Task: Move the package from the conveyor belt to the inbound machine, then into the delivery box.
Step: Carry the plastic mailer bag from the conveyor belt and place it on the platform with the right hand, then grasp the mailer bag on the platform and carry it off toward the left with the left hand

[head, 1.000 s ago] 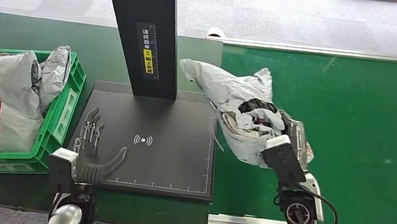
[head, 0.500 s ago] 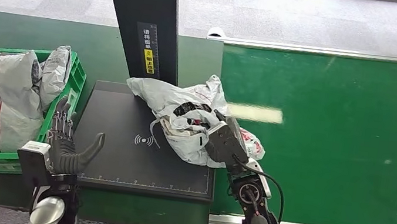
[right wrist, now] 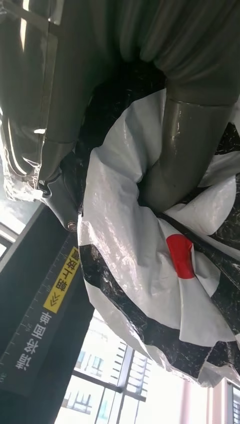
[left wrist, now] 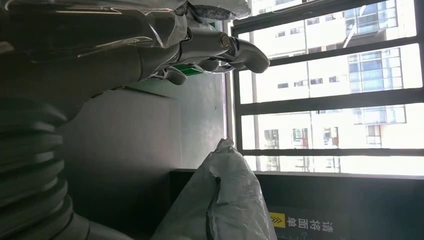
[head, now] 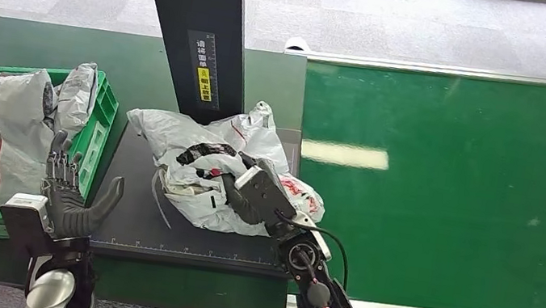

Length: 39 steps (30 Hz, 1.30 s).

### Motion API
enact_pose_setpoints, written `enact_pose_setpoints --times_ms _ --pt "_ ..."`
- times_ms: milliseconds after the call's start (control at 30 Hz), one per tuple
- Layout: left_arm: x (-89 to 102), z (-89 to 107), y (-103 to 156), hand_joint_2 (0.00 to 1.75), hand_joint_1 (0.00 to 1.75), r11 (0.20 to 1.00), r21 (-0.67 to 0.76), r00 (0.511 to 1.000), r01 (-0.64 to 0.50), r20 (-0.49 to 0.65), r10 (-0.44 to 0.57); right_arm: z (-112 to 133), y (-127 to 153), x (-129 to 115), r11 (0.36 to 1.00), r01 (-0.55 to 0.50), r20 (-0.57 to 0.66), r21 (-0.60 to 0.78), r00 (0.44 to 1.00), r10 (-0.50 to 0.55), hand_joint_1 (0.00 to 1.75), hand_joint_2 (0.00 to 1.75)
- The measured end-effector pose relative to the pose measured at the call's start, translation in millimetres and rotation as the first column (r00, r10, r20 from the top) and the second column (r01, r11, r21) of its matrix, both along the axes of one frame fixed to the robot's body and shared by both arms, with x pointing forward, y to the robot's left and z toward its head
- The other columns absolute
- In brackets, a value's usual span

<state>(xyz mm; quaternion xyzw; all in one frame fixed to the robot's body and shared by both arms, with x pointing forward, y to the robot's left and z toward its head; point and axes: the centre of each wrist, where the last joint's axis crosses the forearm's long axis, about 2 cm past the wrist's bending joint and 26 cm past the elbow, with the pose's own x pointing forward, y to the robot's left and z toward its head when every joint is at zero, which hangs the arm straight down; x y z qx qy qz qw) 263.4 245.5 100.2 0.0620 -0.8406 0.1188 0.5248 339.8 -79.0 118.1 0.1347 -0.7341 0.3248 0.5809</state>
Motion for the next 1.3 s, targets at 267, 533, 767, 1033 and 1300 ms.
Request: enact_pose_setpoints --times_ms 267,533,767,1033,1300 --pt "0.0 -0.1 1 1.75 0.00 1.000 -0.003 1.000 -0.007 -0.001 0.007 0 6 -1 1.000 -0.012 -0.010 0.002 1.000 0.012 0.66 1.75" --pt "2.4 1.9 1 1.75 0.00 1.000 -0.004 1.000 -0.009 0.006 0.009 7 20 -3 0.990 -0.083 -0.017 0.110 0.996 0.085 0.00 0.00" --pt "6.2 7.3 1 1.75 0.00 0.999 0.039 0.999 0.014 0.031 -0.015 20 19 -4 0.940 -0.106 0.034 0.325 0.994 0.101 0.00 1.75" --pt "19.7 42.0 -10 1.75 0.00 0.952 0.301 0.986 0.057 0.134 -0.101 17 -47 -23 0.879 0.014 0.167 0.477 0.980 -0.106 0.00 1.75" --pt "46.5 55.1 -60 1.75 0.00 0.658 0.703 0.946 0.270 -0.067 -0.316 49 -92 -27 0.835 0.035 0.317 0.548 0.916 -0.246 0.00 1.75"
